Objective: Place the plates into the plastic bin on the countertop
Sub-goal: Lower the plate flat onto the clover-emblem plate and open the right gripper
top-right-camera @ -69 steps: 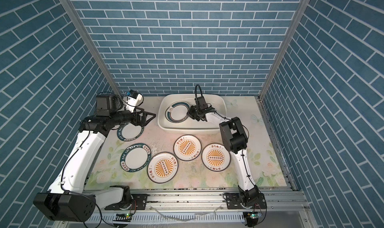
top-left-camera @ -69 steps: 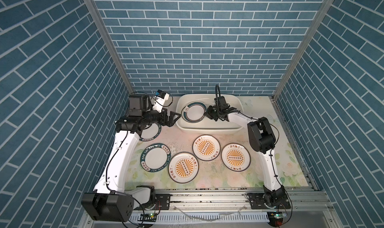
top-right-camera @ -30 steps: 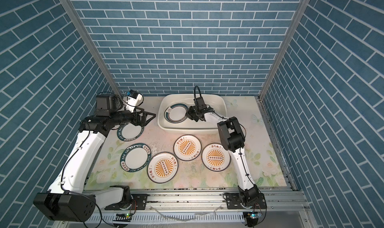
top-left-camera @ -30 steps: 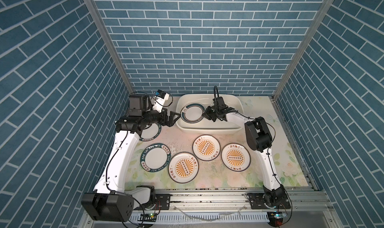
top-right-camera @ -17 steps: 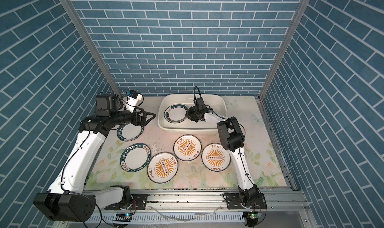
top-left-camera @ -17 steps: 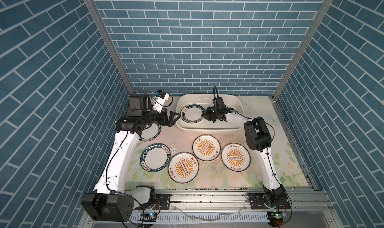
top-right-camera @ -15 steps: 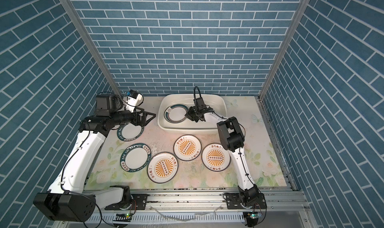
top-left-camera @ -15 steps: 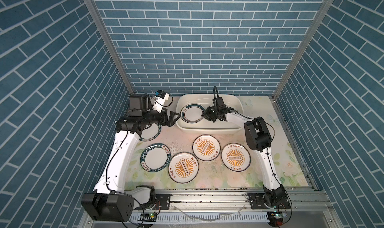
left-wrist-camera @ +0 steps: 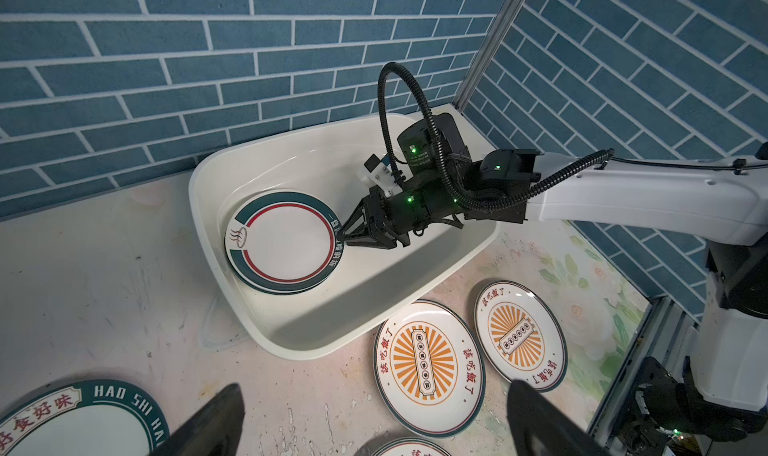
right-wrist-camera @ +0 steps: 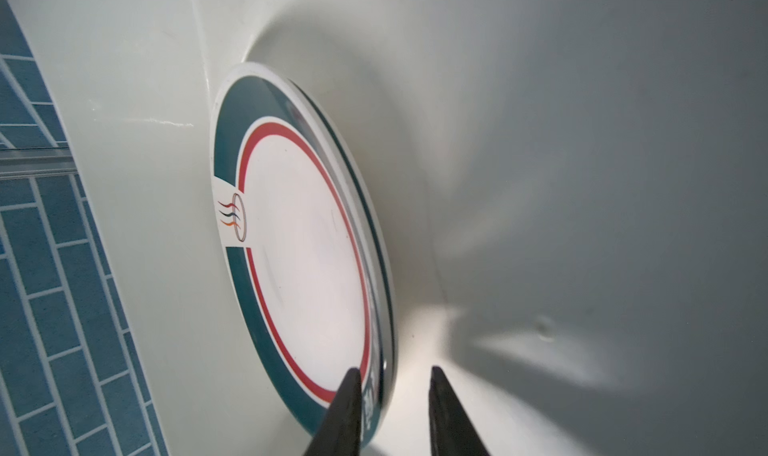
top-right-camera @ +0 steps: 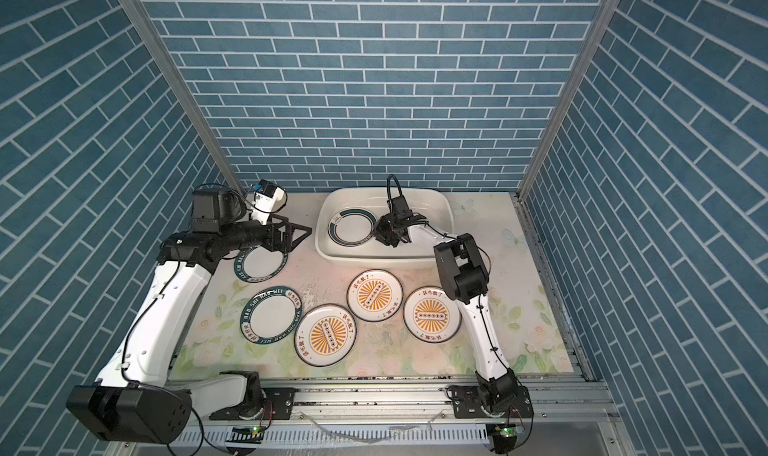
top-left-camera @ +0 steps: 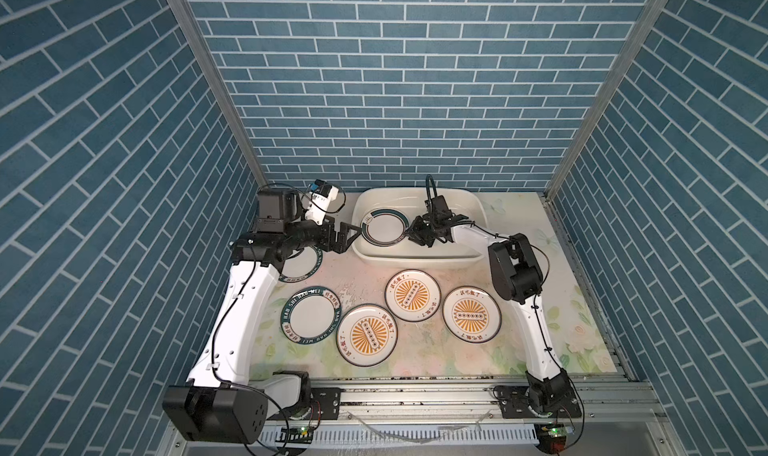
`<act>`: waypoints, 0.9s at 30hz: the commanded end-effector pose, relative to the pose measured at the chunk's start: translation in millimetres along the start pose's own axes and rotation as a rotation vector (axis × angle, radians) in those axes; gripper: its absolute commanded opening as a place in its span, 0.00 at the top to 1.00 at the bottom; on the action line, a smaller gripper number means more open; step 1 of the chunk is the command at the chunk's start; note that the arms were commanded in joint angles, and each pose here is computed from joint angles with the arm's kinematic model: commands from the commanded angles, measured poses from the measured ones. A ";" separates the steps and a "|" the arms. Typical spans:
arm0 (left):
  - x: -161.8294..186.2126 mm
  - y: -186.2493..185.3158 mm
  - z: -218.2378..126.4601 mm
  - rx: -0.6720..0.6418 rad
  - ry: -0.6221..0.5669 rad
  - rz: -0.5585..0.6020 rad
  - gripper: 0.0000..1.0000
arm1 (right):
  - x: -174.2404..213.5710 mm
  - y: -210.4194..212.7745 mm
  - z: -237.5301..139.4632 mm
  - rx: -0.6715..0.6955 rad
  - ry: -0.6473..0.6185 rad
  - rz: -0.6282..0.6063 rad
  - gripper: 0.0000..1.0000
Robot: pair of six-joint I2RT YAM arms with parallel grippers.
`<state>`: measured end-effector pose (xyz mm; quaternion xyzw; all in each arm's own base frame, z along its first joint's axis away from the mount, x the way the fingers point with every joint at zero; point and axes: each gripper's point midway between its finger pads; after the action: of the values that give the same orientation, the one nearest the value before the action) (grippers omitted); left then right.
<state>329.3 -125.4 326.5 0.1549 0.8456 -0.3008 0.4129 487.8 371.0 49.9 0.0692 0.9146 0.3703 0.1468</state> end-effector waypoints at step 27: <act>0.9 -4.0 -4.6 -0.003 -0.005 0.029 0.01 | -52.0 49.1 -182.9 0.277 -0.360 -0.445 0.58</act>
<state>328.6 -124.3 327.3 0.1598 0.8448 -0.2947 0.4170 483.6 301.9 196.3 -0.0270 0.9158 0.2417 0.3195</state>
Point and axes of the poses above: each gripper's point midway between its finger pads, its own z axis out along the fingers, its own y axis along the line the jaws close on, x = y × z, and after that the axes turned 8 degrees about -z, right-handed
